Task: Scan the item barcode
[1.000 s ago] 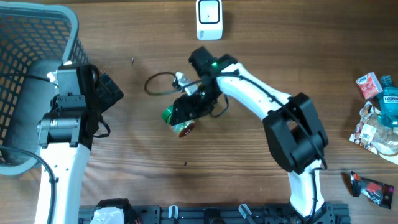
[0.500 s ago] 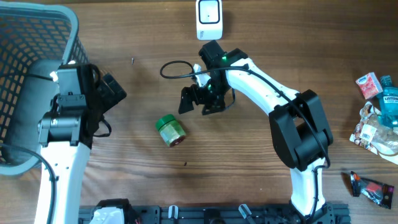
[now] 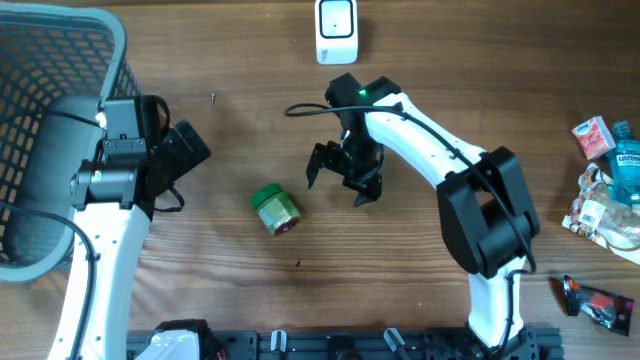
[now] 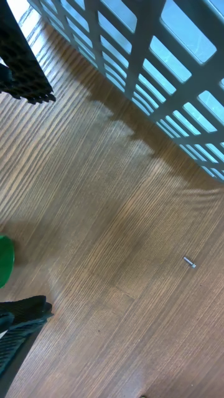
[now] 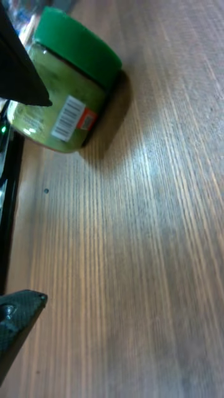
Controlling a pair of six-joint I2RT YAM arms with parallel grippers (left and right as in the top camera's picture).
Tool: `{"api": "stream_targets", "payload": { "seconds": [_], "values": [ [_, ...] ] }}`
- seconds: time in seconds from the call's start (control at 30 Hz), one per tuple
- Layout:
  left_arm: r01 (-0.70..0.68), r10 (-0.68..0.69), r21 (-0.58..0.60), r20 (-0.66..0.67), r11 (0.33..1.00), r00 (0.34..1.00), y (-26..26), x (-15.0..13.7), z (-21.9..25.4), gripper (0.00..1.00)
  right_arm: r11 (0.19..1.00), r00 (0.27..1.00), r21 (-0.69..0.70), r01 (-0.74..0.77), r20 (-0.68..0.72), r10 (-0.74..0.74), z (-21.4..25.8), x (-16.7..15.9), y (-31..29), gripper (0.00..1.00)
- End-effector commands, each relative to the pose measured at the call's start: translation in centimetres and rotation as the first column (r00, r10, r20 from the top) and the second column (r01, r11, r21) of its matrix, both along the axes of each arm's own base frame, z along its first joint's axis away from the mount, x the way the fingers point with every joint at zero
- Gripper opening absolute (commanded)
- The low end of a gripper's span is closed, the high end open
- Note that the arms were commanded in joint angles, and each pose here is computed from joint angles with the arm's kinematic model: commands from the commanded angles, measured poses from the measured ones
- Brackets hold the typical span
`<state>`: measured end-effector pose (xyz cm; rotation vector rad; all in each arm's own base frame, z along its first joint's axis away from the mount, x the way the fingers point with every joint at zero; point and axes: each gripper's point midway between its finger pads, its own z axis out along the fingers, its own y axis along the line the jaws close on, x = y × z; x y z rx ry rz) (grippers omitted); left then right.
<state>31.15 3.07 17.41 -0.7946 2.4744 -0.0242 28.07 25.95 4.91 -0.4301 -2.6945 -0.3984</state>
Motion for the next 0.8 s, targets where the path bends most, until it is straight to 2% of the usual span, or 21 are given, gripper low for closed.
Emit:
{"api": "stream_targets", "payload": {
  "seconds": [0.0,0.03,0.07,0.13,0.27,0.4,0.47,0.77],
  "values": [
    [0.023,-0.023,-0.001,-0.013,1.000,1.000,-0.1,-0.4,0.0,1.00,0.991,0.992,0.052,0.120,-0.054,-0.117,2.1,-0.3,1.8,0.95],
    [0.035,-0.035,0.005,-0.018,0.999,0.999,-0.1,-0.5,-0.1,1.00,0.989,0.989,0.054,0.135,-0.070,-0.131,2.2,-0.5,2.0,0.91],
    [0.037,-0.037,0.007,-0.018,0.999,0.999,0.0,-0.5,0.0,1.00,0.985,0.983,-0.002,0.173,-0.065,-0.173,2.0,-0.5,1.6,0.89],
    [0.036,-0.036,0.008,-0.009,0.999,0.999,0.0,-0.6,0.2,1.00,0.969,0.968,-0.073,0.236,-0.066,-0.241,1.8,-0.7,1.6,0.88],
    [0.028,-0.028,0.008,-0.004,1.000,1.000,0.2,-0.5,0.3,1.00,0.939,0.938,-0.110,0.325,-0.086,-0.335,1.9,-1.3,3.1,0.87],
    [0.028,-0.028,0.008,-0.001,1.000,1.000,0.2,-0.4,0.4,1.00,0.931,0.928,-0.055,0.361,-0.078,-0.365,2.1,-0.8,5.2,0.93],
    [0.028,-0.028,0.008,0.003,1.000,1.000,0.2,-0.4,0.4,1.00,0.918,0.914,-0.058,0.393,-0.083,-0.397,2.2,-0.8,5.9,1.00],
    [0.028,-0.029,0.008,0.003,1.000,1.000,0.2,-0.4,0.4,1.00,0.915,0.921,0.110,0.388,-0.015,-0.388,2.2,0.4,11.7,1.00]
  ]
}}
